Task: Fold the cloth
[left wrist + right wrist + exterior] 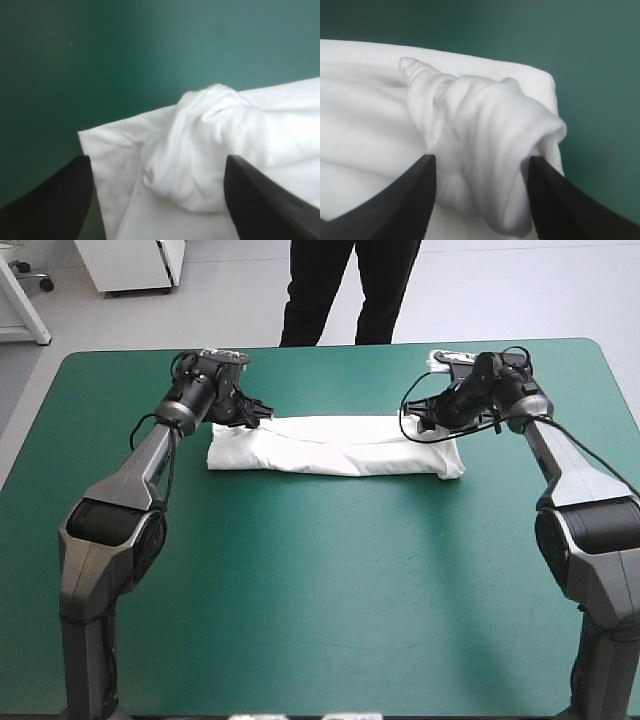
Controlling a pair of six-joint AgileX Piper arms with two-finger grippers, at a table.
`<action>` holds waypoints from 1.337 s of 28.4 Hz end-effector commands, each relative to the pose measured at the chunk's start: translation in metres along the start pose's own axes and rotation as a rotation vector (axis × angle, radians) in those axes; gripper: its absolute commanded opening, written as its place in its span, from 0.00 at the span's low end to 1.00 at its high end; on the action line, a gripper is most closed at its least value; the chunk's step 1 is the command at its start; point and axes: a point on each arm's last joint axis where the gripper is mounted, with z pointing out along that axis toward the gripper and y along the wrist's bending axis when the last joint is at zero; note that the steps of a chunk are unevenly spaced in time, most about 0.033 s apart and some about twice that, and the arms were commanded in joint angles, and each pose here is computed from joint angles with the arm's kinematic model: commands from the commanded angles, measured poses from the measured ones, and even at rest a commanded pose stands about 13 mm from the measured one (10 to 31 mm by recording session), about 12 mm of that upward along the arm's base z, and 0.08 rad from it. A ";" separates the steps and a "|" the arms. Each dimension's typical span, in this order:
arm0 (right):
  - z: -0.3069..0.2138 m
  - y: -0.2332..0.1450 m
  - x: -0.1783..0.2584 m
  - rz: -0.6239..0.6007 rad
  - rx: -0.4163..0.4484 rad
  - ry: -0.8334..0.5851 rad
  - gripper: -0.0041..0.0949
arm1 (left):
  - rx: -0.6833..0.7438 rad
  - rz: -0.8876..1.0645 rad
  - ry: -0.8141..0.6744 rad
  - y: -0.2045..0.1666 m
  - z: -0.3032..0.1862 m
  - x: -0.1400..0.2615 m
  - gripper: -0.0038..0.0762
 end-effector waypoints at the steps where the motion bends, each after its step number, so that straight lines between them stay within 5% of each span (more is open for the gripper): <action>1: -0.061 0.010 -0.012 -0.025 -0.025 -0.134 0.58 | -0.002 -0.019 -0.111 0.006 -0.057 -0.019 0.62; 3: -0.073 0.012 -0.011 -0.030 -0.028 -0.150 0.58 | 0.006 -0.026 -0.132 0.007 -0.068 -0.024 0.45; 6: -0.090 0.014 -0.010 -0.045 -0.018 -0.178 0.58 | 0.079 0.001 -0.182 0.002 -0.086 -0.031 0.07; 7: -0.096 0.015 -0.010 -0.051 -0.013 -0.189 0.57 | 0.120 0.015 -0.200 -0.002 -0.092 -0.032 0.05; 13: -0.110 0.016 -0.005 -0.063 -0.001 -0.171 0.51 | 0.323 0.056 -0.210 -0.034 -0.103 -0.032 0.04; 24: -0.111 0.015 -0.002 -0.052 0.008 -0.140 0.51 | 0.410 0.216 -0.270 -0.117 -0.107 -0.023 0.04; 38: -0.111 0.013 0.000 -0.030 0.009 -0.123 0.51 | 0.398 0.247 -0.042 -0.144 -0.014 0.000 0.04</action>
